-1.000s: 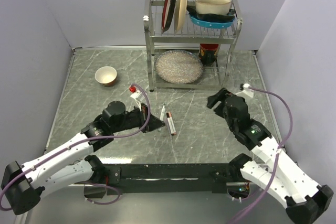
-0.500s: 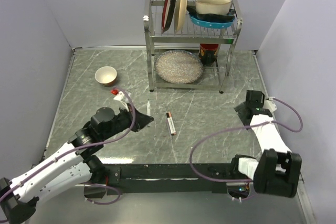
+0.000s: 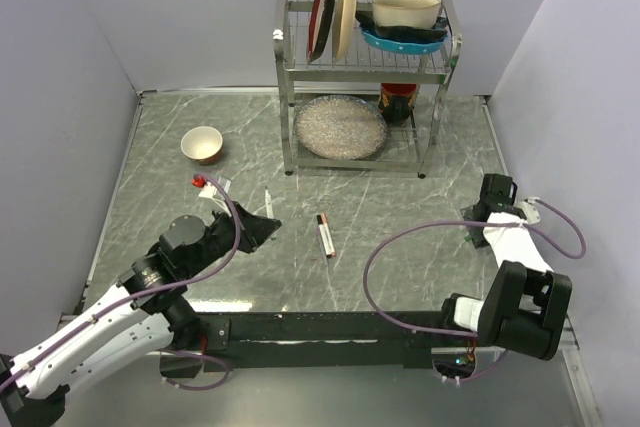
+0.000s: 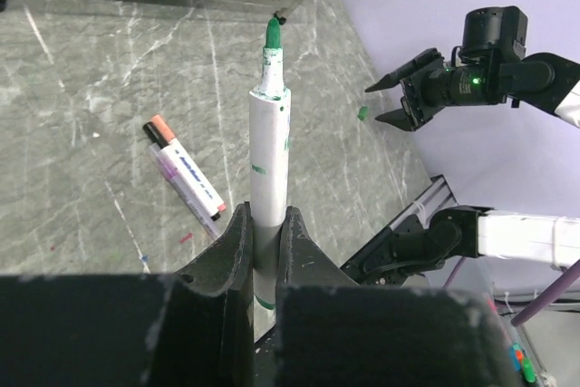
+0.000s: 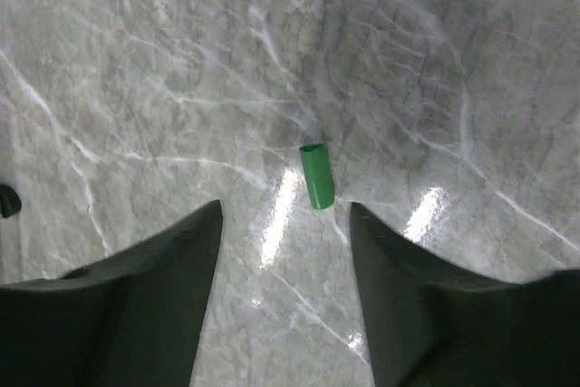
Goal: Insert the pens into the pen caps
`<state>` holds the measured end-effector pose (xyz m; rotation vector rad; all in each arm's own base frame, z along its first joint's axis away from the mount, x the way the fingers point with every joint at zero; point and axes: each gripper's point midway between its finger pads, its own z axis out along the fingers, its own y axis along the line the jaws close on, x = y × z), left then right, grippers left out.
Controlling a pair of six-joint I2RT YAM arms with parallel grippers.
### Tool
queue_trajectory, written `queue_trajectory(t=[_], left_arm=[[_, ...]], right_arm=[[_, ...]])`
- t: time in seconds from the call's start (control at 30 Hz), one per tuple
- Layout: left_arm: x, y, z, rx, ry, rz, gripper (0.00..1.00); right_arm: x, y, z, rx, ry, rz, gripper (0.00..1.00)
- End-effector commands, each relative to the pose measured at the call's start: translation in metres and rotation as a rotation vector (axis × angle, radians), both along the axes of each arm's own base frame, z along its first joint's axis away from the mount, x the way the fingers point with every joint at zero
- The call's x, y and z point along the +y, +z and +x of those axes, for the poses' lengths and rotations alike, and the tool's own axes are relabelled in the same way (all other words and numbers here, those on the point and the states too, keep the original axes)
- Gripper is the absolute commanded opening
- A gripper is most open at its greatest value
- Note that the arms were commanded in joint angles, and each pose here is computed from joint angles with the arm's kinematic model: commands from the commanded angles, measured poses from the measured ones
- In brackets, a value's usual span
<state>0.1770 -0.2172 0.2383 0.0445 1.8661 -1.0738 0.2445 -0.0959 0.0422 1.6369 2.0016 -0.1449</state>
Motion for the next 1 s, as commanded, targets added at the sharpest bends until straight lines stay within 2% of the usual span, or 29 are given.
queue_trajectory(t=[0.0, 0.13, 0.3, 0.4, 0.57, 0.67, 0.77, 0.83, 0.97], left_arm=[[0.004, 0.0, 0.004, 0.003, 0.04, -0.009, 0.01], [0.005, 0.0, 0.004, 0.001, 0.047, -0.016, 0.01], [0.009, 0.001, 0.008, -0.002, 0.079, -0.011, 0.01], [0.009, 0.001, 0.009, -0.003, 0.083, -0.01, 0.01], [0.009, 0.001, 0.011, 0.0, 0.087, -0.005, 0.01], [0.011, 0.001, 0.011, 0.0, 0.096, 0.002, 0.01], [0.014, 0.002, 0.011, -0.004, 0.107, -0.003, 0.01], [0.015, 0.004, 0.011, -0.013, 0.112, -0.007, 0.01], [0.018, 0.004, 0.013, -0.011, 0.128, 0.007, 0.01]], right_arm=[[-0.011, -0.011, 0.005, 0.005, -0.033, -0.003, 0.58], [-0.019, -0.022, 0.005, 0.071, -0.033, -0.006, 0.53], [-0.022, -0.035, 0.009, 0.095, -0.018, -0.006, 0.51], [-0.019, -0.037, 0.012, 0.099, 0.034, 0.0, 0.41], [-0.01, -0.031, 0.019, 0.065, 0.146, 0.014, 0.19], [0.004, -0.025, 0.028, 0.027, 0.267, 0.049, 0.1], [0.028, -0.017, 0.041, -0.021, 0.469, 0.085, 0.04], [0.048, -0.015, 0.044, 0.007, 0.598, 0.06, 0.02], [0.086, 0.003, 0.055, 0.073, 0.776, -0.1, 0.01]])
